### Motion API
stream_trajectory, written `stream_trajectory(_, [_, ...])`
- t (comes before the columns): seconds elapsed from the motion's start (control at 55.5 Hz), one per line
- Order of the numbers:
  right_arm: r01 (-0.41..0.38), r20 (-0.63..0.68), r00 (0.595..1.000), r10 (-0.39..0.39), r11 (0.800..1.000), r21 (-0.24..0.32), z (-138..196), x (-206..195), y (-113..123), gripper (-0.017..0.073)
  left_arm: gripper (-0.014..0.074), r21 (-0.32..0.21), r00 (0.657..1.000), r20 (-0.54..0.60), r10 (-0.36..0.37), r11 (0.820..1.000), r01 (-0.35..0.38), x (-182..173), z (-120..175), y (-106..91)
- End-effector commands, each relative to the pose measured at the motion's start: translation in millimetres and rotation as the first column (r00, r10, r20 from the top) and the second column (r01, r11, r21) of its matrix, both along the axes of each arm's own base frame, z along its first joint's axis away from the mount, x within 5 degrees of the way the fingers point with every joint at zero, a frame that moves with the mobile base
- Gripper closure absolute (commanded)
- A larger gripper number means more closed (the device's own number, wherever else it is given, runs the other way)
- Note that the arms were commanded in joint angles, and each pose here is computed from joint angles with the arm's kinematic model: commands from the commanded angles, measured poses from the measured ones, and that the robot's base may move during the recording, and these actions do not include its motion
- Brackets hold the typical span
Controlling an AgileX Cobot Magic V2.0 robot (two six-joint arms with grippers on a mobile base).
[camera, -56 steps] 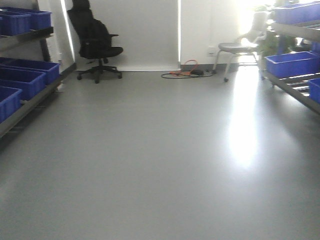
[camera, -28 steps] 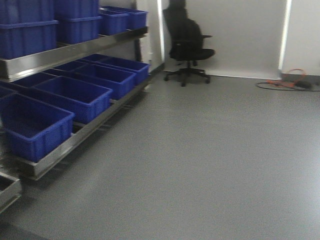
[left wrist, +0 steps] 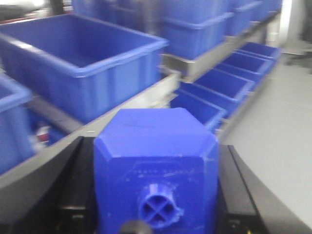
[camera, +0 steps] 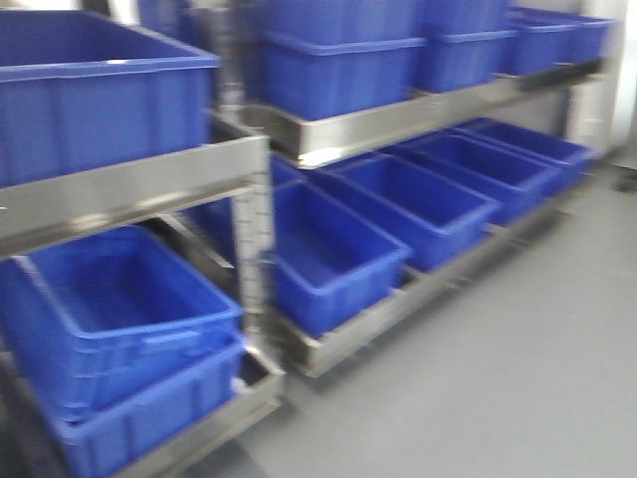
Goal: Pick and sort blue part to right shelf
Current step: 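Drive the base up to the shelf of open blue bins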
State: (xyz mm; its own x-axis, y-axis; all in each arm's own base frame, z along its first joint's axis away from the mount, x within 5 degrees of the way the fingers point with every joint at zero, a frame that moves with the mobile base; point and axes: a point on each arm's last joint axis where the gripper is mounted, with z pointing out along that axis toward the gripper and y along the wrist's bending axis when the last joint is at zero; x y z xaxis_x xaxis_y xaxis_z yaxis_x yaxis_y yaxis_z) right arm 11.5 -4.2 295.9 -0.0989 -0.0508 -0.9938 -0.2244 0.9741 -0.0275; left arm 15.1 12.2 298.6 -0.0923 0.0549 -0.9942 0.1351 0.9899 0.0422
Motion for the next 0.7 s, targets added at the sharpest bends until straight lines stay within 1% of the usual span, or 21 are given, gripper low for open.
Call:
stream_trajectory(0.0, [0.001,0.124,0.992,-0.002,1.0,0.009,17.3,-4.5,-1.2,0.0333,0.0335,-0.032,0.991,0.132,-0.021,0.999,0.026,-7.2,15.9,0.6])
stream_trajectory(0.684, [0.001,0.124,0.992,-0.002,1.0,0.009,17.3,-4.5,-1.2,0.0333,0.0335,-0.032,0.991,0.132,-0.021,0.999,0.026,-7.2,15.9,0.6])
